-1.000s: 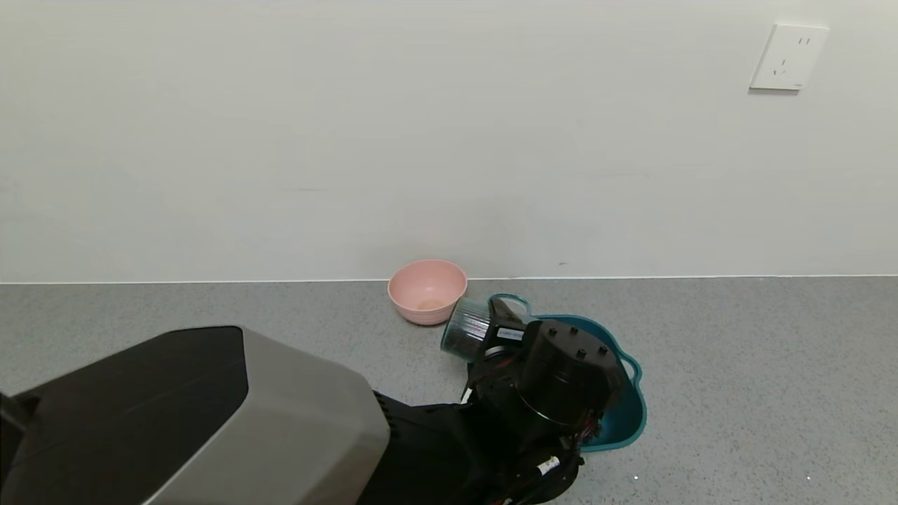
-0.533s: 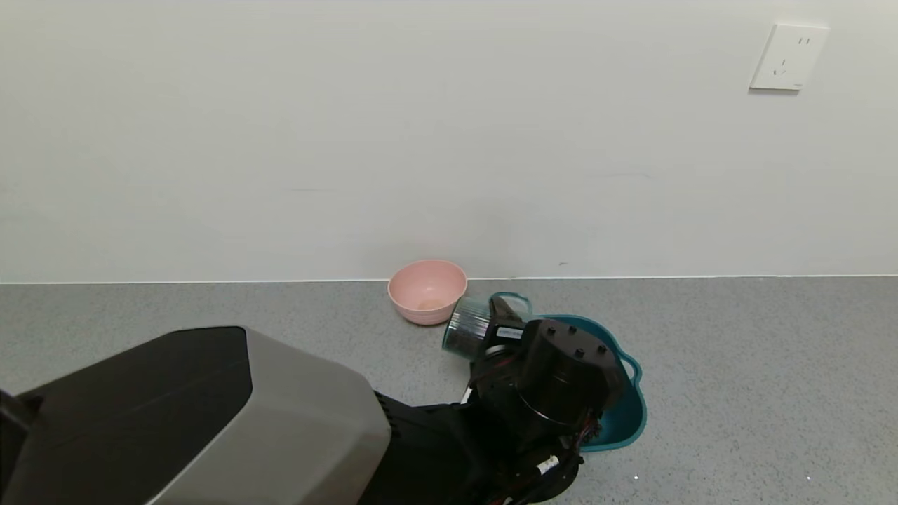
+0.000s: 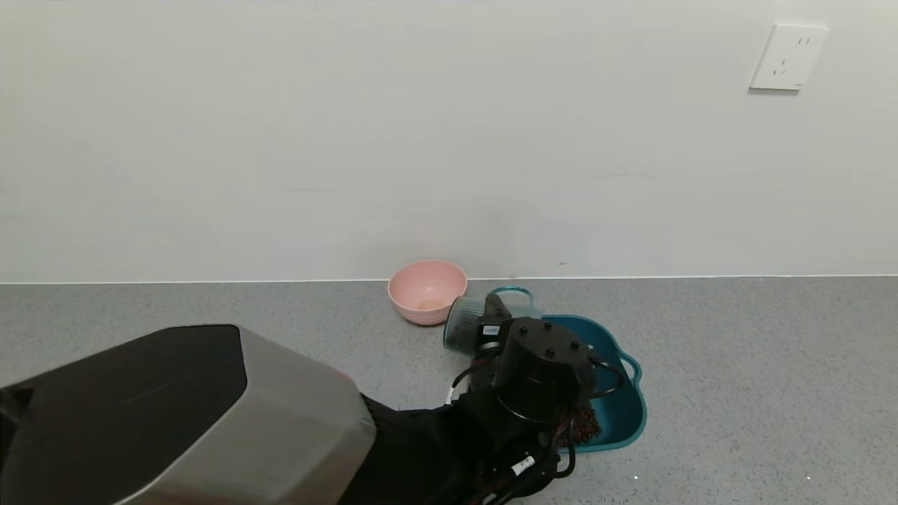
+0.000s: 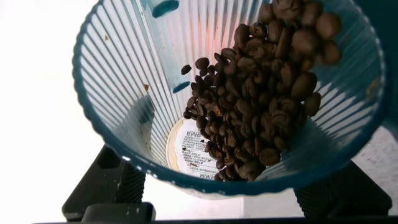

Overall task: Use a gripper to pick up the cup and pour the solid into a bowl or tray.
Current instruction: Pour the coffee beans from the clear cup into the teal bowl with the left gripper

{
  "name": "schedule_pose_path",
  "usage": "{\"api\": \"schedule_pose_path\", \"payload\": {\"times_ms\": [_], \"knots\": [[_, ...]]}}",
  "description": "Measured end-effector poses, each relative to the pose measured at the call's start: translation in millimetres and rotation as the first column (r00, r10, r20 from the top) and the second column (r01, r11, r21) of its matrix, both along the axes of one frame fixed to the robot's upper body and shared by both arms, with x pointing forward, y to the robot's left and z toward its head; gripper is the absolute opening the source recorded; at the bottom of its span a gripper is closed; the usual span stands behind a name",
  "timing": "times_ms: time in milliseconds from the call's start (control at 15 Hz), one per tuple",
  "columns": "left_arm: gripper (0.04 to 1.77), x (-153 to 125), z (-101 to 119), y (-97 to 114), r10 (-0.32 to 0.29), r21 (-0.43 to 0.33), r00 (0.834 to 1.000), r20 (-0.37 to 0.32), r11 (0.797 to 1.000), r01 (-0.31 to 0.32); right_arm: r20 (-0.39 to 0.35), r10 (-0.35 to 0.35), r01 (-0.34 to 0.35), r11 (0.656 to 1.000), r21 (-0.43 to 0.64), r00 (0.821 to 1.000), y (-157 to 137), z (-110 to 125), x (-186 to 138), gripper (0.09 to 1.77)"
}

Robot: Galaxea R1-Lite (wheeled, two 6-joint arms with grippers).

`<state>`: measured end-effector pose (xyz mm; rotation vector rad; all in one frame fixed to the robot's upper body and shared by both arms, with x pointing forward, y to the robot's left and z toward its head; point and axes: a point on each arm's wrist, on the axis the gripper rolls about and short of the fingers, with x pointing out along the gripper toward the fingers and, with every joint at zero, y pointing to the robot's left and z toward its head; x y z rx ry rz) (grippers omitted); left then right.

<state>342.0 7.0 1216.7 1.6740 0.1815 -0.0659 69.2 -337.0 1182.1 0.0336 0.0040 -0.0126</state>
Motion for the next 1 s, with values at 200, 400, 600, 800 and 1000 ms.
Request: {"api": "schedule_pose_path", "payload": {"times_ms": [200, 400, 600, 800, 1000], "knots": [[1.3, -1, 1, 2, -0.005, -0.085, 1.0, 0.0, 0.996, 0.005, 0.0, 0.0, 0.0, 1.0, 0.0, 1.0, 0, 0, 0, 1.71], [1.29, -4, 5, 4, -0.039, -0.153, 0.999, -0.004, 0.987, 0.038, 0.0, 0.0, 0.0, 1.0, 0.0, 1.0, 0, 0, 0, 1.71], [1.29, -5, 14, 6, -0.045, -0.241, 0.999, 0.009, 0.969, 0.045, 0.0, 0.0, 0.0, 1.0, 0.0, 1.0, 0, 0, 0, 1.71], [1.29, -4, 22, 12, -0.066, -0.328, 0.998, 0.009, 0.942, 0.065, 0.0, 0.0, 0.0, 1.0, 0.0, 1.0, 0, 0, 0, 1.71], [1.29, 4, 29, 23, -0.143, -0.415, 0.99, -0.017, 0.902, 0.123, 0.0, 0.0, 0.0, 1.0, 0.0, 1.0, 0, 0, 0, 1.71]]}}
